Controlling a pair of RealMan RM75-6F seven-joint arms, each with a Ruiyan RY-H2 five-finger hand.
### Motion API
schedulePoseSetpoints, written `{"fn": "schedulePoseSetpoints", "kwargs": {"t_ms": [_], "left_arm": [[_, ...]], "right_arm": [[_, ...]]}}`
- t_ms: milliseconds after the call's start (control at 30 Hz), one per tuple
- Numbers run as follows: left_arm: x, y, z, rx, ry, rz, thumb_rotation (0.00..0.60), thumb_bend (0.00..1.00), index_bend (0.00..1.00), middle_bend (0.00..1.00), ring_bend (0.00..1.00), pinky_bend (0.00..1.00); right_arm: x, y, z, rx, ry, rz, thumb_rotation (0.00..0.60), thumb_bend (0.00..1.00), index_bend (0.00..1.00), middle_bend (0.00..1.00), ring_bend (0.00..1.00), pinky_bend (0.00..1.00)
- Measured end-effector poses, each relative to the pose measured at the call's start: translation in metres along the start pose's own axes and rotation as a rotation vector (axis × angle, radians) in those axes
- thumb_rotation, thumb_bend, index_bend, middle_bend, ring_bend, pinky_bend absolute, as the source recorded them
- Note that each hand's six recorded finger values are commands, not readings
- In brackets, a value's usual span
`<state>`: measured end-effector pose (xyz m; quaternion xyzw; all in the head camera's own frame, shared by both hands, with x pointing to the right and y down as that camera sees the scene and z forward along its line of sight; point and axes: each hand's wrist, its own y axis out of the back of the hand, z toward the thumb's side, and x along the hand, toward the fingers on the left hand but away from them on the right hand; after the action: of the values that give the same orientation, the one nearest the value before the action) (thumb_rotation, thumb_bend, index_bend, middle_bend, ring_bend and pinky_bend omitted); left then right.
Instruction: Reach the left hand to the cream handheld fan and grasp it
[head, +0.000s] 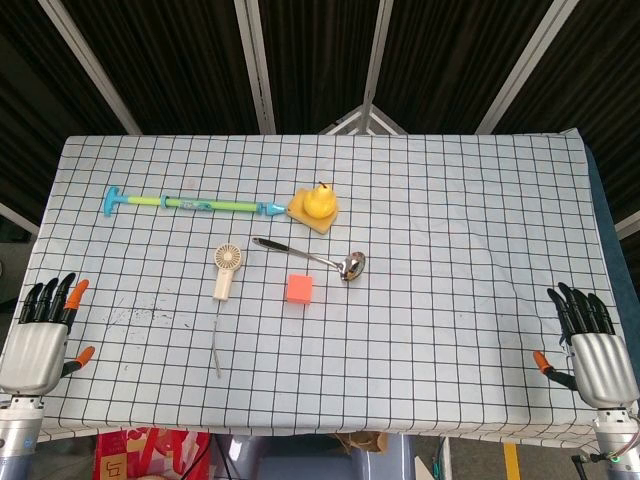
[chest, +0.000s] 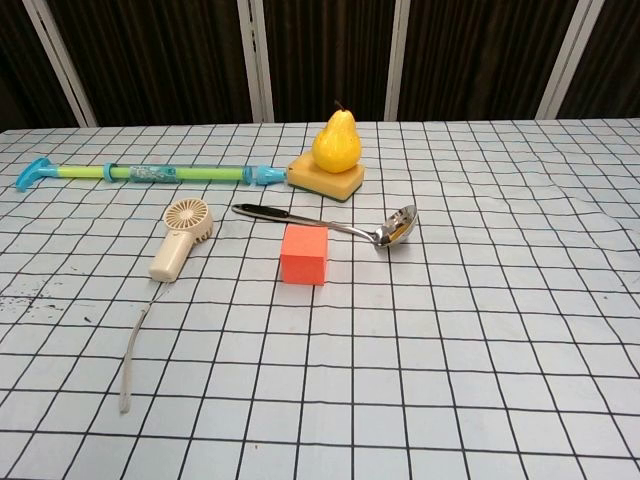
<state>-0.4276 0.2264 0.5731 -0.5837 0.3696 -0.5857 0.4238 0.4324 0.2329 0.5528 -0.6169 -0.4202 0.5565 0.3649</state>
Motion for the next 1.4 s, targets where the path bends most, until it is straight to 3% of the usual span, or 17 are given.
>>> {"fn": "schedulePoseSetpoints", "kwargs": {"t_ms": [600, 667, 767, 867, 1067, 1400], "left_arm": [[0.002, -0.003, 0.005, 0.015, -0.015, -0.011, 0.600, 0.14, 0.00, 0.01, 0.00, 0.03], [0.003, -0.002, 0.007, 0.022, -0.019, -0.005, 0.600, 0.16, 0.00, 0.08, 0.04, 0.15], [0.009, 0.000, 0.012, 0.042, -0.034, 0.008, 0.600, 0.35, 0.00, 0.43, 0.31, 0.42], [0.016, -0.001, 0.020, 0.065, -0.054, 0.012, 0.600, 0.49, 0.00, 0.66, 0.51, 0.55], [0.045, -0.017, 0.054, 0.075, -0.097, -0.048, 0.600, 0.64, 0.02, 0.80, 0.60, 0.57], [0.099, -0.046, 0.138, 0.073, -0.156, -0.144, 0.600, 0.68, 0.14, 0.87, 0.64, 0.60]], "right_arm": [[0.000, 0.000, 0.000, 0.000, 0.002, 0.001, 0.600, 0.28, 0.06, 0.00, 0.00, 0.00], [0.000, 0.000, 0.000, -0.001, 0.003, 0.001, 0.600, 0.28, 0.06, 0.00, 0.00, 0.00], [0.000, 0.000, 0.000, -0.001, 0.006, 0.003, 0.600, 0.28, 0.06, 0.00, 0.00, 0.00], [0.000, 0.000, 0.000, -0.007, 0.008, 0.006, 0.600, 0.28, 0.06, 0.00, 0.00, 0.00], [-0.001, 0.000, -0.001, -0.012, 0.012, 0.013, 0.600, 0.28, 0.06, 0.00, 0.00, 0.00], [-0.004, -0.001, -0.001, -0.020, 0.008, 0.025, 0.600, 0.28, 0.06, 0.00, 0.00, 0.00]]}}
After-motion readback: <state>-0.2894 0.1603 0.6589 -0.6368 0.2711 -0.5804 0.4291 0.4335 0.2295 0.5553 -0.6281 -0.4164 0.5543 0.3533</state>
